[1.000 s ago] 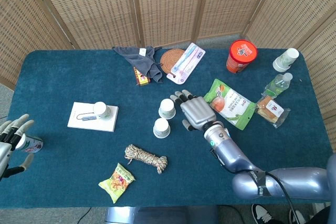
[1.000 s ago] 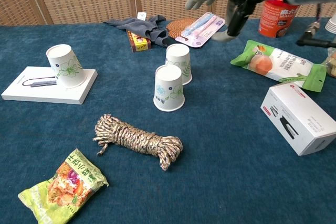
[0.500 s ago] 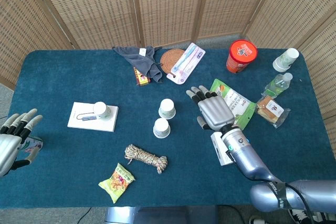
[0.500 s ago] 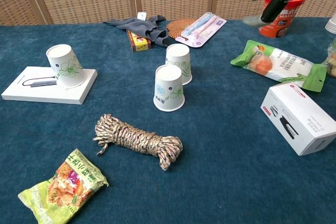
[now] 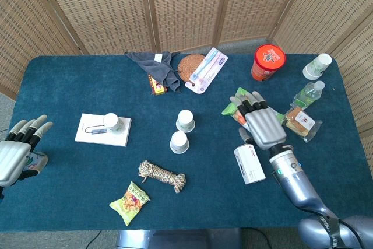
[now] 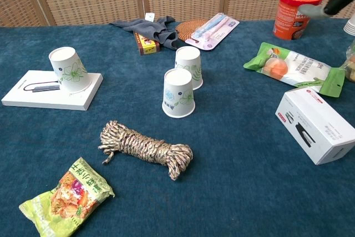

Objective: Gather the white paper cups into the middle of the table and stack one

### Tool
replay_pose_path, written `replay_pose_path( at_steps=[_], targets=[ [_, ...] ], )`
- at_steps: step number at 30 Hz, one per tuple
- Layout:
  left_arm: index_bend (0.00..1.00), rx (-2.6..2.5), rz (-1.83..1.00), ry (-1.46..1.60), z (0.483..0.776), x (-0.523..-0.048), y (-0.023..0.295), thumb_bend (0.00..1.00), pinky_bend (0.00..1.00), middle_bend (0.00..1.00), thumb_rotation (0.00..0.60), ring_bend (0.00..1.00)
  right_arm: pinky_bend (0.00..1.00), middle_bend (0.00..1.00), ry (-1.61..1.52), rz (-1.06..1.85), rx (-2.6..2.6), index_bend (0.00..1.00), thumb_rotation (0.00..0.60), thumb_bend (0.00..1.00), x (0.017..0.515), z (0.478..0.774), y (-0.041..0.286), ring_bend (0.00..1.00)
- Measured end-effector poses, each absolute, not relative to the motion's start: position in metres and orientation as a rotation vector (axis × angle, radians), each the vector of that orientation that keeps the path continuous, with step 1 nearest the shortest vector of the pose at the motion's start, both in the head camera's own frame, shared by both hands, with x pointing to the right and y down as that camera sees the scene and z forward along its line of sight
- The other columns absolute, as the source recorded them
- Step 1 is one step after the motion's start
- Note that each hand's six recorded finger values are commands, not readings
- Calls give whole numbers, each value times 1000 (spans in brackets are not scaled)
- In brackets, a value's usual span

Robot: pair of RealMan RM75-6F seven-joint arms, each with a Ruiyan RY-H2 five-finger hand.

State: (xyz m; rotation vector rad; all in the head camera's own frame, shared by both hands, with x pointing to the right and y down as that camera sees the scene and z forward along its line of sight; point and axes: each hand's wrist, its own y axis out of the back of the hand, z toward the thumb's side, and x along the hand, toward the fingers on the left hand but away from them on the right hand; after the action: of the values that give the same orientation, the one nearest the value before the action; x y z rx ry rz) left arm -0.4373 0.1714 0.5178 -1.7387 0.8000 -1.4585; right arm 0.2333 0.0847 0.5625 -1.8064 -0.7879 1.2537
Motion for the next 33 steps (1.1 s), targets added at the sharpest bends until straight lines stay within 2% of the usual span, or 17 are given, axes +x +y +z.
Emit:
replay_pose_path(
  at_steps=[10, 22, 33],
  targets=[
    [0, -1746, -1458, 804, 525, -435, 162, 466, 0, 0, 600, 0, 17, 0, -860, 1274, -1789, 27, 600, 491, 277, 565, 95, 0],
    [0, -1757, -1452, 789, 535, -429, 150, 466, 0, 0, 600, 0, 0, 0, -914, 1321, -1736, 29, 600, 485, 308, 565, 105, 0],
    [0, -1800, -1447, 755, 555, -420, 141, 466, 0, 0, 600, 0, 0, 0, -968, 1363, -1712, 33, 600, 488, 331, 562, 124, 0]
  ],
)
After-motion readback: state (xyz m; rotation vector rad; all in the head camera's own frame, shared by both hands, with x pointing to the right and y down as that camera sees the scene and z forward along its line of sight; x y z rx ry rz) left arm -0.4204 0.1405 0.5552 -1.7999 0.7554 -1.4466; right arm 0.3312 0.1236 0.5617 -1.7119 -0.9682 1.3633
